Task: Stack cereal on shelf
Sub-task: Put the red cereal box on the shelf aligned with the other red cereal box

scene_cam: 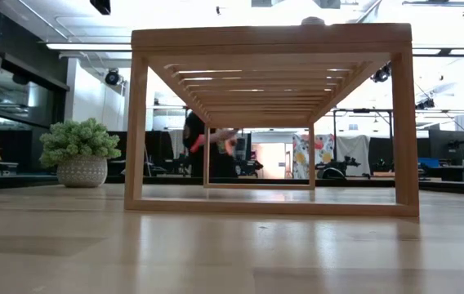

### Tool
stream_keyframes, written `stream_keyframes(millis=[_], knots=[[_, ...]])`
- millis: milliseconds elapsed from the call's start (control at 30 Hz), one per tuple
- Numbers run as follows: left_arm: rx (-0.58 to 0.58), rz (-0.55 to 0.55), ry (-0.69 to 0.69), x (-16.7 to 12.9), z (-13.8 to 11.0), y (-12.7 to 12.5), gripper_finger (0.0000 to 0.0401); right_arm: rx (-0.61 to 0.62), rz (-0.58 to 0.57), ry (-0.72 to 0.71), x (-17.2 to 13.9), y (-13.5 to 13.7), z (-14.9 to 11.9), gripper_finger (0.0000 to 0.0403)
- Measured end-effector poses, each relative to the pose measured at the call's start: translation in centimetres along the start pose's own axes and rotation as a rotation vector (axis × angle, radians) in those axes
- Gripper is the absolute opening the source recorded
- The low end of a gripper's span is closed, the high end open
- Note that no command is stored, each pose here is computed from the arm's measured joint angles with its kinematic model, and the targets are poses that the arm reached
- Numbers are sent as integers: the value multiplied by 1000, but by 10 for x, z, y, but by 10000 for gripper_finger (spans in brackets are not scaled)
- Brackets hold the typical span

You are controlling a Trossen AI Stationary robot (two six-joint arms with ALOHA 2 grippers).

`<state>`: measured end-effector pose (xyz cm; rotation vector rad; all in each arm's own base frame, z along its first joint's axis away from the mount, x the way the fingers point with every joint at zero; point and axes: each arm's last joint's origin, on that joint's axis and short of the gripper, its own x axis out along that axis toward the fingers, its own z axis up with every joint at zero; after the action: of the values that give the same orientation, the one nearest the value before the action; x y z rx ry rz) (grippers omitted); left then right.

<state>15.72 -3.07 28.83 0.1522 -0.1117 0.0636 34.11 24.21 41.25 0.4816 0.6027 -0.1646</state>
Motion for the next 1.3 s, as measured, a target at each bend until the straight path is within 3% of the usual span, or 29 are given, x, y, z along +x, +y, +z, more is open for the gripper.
stream_keyframes(millis=[100,233,400,533,1067,1300], knots=[[-1,1,-6,-3,1,1,0,-6,-60,-83,-1,-31,40,96],[9,0,-2,-4,1,1,0,57,-273,-24,4,-96,80,92],[33,1,-5,-3,1,1,0,164,-528,79,12,-160,103,91],[42,3,-17,-3,2,1,0,258,-654,125,12,-197,115,96],[62,6,-26,-3,3,2,0,368,-615,234,21,-220,123,117],[50,5,-25,-3,3,2,0,345,-601,267,25,-224,124,117]])
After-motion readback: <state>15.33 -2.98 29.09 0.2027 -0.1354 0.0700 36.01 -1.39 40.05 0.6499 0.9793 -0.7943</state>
